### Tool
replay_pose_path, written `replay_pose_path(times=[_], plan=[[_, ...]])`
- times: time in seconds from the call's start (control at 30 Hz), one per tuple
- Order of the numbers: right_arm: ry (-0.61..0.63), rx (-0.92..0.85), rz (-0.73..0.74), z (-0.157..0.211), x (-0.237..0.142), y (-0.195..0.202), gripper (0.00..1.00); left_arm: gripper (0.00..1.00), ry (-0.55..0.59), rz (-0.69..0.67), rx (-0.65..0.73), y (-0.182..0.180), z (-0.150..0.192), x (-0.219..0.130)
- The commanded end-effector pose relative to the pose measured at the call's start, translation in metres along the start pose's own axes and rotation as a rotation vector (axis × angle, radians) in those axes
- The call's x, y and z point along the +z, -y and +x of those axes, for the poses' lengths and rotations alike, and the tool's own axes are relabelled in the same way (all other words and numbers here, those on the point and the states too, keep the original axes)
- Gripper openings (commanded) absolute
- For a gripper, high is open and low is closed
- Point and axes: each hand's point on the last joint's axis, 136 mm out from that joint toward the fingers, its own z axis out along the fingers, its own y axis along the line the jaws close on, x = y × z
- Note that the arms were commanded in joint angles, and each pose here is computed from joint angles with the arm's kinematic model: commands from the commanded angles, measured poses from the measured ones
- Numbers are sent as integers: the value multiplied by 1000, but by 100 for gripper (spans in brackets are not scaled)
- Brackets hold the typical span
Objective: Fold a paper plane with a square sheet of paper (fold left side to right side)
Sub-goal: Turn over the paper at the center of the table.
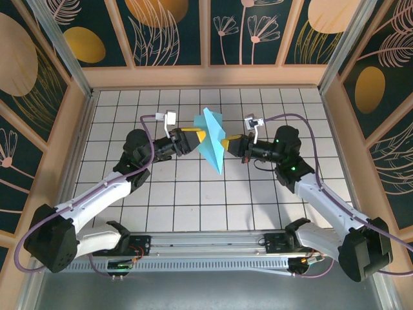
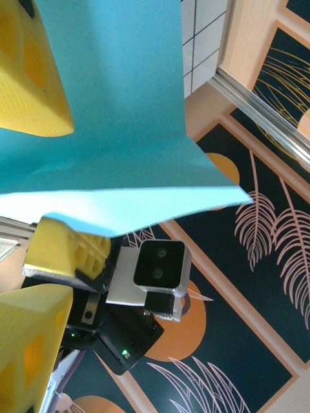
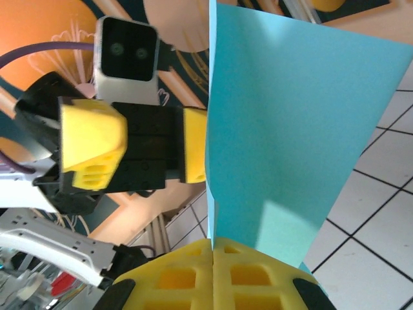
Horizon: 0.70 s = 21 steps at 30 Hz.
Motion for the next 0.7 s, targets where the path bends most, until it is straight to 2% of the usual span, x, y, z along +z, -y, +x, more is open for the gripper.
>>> replay_pose_path(times=[0.0,0.1,0.2,0.43,0.6,0.67], plan=[[-11,-21,-88,0,5,-19,0,61,11,71,46,20,-7,5],[-20,-21,-101,1,8,-22,0,60,4,70,43,18,-5,8],[-26,-16,-106,3,11,-23,0,54,-8,79,43,19,-2,10],[-43,25,-64,6,15,-12,0,20,4,52,42,14,-4,10],[-37,35,-51,4,14,-10,0,7,17,37,38,12,-5,9],[-32,36,-36,3,12,-9,9,3,24,35,39,13,-6,9]])
